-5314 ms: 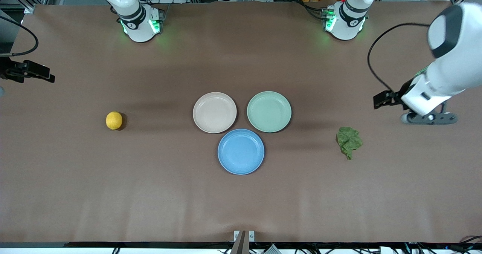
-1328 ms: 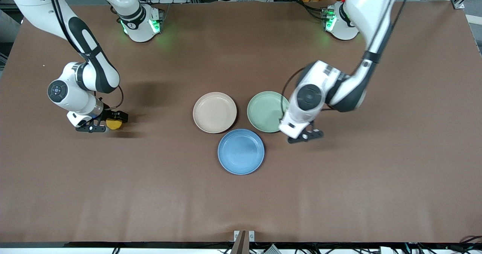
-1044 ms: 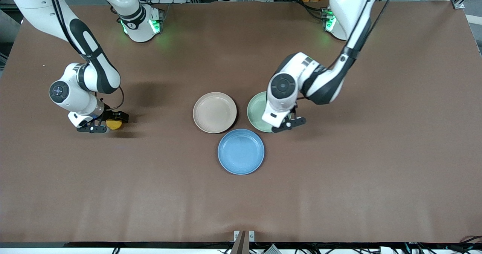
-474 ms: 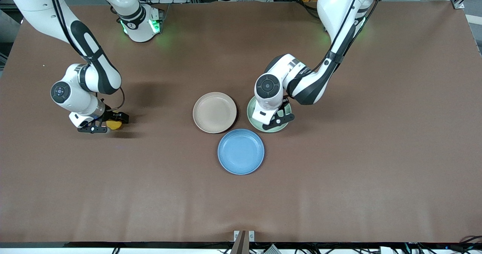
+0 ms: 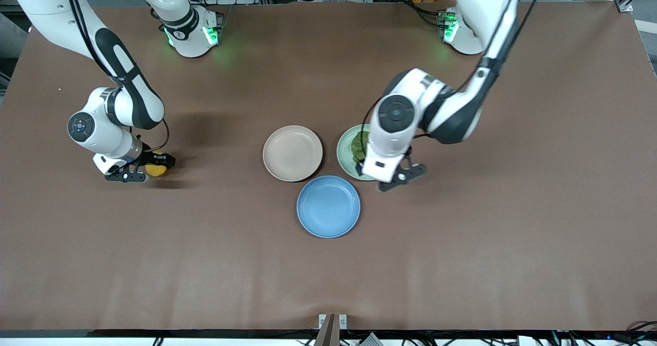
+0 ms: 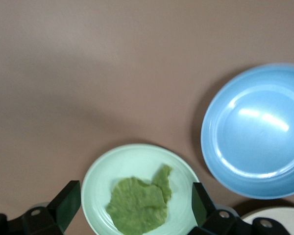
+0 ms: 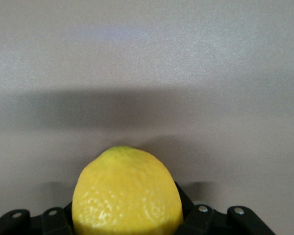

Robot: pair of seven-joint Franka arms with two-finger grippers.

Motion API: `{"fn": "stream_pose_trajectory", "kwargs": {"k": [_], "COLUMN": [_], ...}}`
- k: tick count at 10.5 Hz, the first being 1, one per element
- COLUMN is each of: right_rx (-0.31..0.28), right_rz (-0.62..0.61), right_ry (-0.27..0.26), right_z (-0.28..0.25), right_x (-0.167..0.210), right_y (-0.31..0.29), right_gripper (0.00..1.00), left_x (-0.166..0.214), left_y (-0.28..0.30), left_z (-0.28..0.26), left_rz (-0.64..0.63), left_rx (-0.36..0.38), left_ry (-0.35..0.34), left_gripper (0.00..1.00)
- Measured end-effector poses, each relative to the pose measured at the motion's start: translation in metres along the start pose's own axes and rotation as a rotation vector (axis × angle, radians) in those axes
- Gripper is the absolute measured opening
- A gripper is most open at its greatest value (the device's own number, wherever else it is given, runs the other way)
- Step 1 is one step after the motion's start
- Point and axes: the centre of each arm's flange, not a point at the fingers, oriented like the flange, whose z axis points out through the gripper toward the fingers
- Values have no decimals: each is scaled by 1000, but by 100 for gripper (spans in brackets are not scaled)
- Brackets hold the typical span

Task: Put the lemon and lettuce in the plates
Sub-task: 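Release the lettuce onto the mint plate and withdraw the left gripper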

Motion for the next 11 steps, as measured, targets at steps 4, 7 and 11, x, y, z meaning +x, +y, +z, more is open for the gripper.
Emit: {"fn": "stream_pose_trajectory", "kwargs": {"k": [4, 7, 11], "right_rx": [15, 16, 23], "right_rz": [-29, -78, -153], "right_ry": [-74, -72, -64], "right_z": [-32, -72, -91], "right_x": [30, 60, 69], "right_y": [-16, -55, -112], "right_gripper": [62, 62, 62], "left_x": [55, 95, 171], "left_y": [-43, -91, -189], "left_z": [-63, -102, -132], "left_rz": [51, 157, 249], "left_rx": [-41, -46, -48], "left_ry": [42, 69, 107], "left_gripper": [100, 100, 100]}}
